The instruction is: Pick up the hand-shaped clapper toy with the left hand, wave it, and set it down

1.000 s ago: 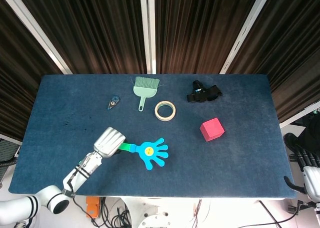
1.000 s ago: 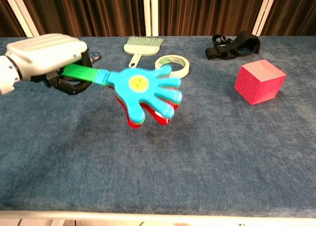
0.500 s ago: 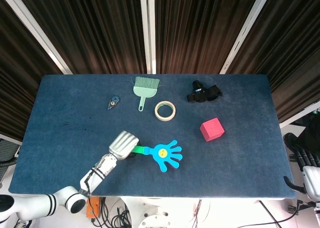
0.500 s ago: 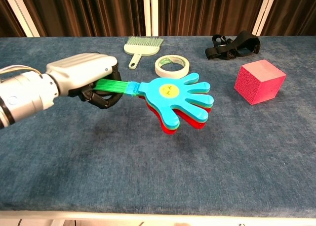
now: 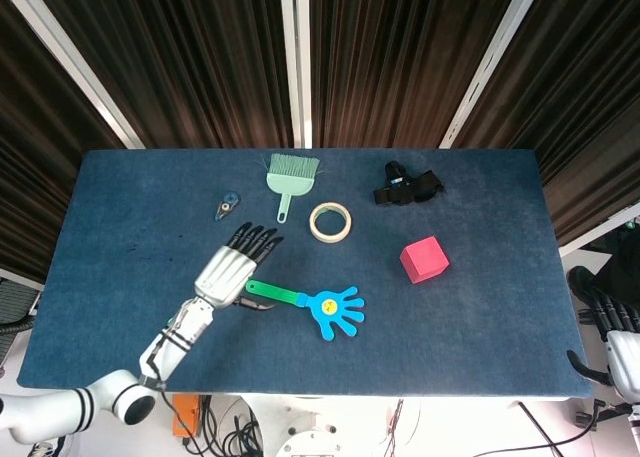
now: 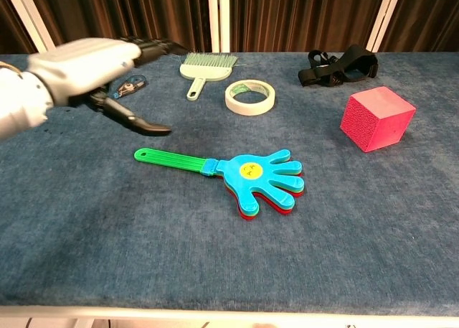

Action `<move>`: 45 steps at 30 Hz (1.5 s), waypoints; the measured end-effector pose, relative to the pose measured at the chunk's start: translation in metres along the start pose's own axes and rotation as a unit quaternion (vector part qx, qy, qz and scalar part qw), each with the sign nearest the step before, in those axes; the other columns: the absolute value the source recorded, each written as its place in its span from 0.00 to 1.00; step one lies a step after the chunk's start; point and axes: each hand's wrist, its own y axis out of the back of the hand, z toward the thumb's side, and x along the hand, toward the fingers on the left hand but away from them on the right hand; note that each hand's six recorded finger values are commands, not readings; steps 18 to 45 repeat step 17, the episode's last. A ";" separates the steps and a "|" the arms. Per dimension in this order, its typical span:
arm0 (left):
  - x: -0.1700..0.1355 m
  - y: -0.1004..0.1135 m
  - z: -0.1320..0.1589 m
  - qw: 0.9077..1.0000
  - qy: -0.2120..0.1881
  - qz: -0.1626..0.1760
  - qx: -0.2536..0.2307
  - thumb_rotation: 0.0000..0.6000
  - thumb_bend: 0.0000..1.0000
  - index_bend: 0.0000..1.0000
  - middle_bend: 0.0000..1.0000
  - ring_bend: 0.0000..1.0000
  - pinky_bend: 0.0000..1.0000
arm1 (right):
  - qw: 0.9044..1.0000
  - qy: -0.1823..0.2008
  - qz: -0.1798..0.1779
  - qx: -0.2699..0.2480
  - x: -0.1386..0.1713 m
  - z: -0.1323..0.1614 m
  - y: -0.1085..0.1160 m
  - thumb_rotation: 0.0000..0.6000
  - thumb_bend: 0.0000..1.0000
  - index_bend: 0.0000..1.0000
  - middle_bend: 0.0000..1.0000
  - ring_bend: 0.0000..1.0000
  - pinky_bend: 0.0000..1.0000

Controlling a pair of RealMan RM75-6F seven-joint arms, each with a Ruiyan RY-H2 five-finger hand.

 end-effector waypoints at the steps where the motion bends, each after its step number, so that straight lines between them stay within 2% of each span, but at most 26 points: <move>1: -0.005 0.004 -0.007 1.000 0.006 0.003 0.008 0.76 0.06 0.00 0.00 0.00 0.00 | 1.000 0.001 -0.002 0.001 0.000 0.001 0.001 1.00 0.22 0.00 0.00 0.00 0.00; 6: -0.042 0.026 -0.048 0.997 0.055 0.036 0.042 0.70 0.10 0.00 0.00 0.00 0.00 | 1.000 0.011 -0.011 0.002 0.002 0.008 0.004 1.00 0.21 0.00 0.00 0.00 0.00; 10: -0.093 0.034 -0.080 0.992 0.100 0.055 0.061 0.71 0.13 0.00 0.00 0.00 0.00 | 0.999 0.024 -0.021 0.002 0.004 0.017 0.005 1.00 0.21 0.00 0.00 0.00 0.00; 17: -0.188 0.026 -0.115 0.982 0.175 0.041 0.051 0.71 0.13 0.00 0.00 0.00 0.00 | 0.999 0.044 -0.025 0.008 0.003 0.035 0.001 1.00 0.21 0.00 0.00 0.00 0.00; 45: -0.188 0.026 -0.115 0.982 0.175 0.041 0.051 0.71 0.13 0.00 0.00 0.00 0.00 | 0.999 0.044 -0.025 0.008 0.003 0.035 0.001 1.00 0.21 0.00 0.00 0.00 0.00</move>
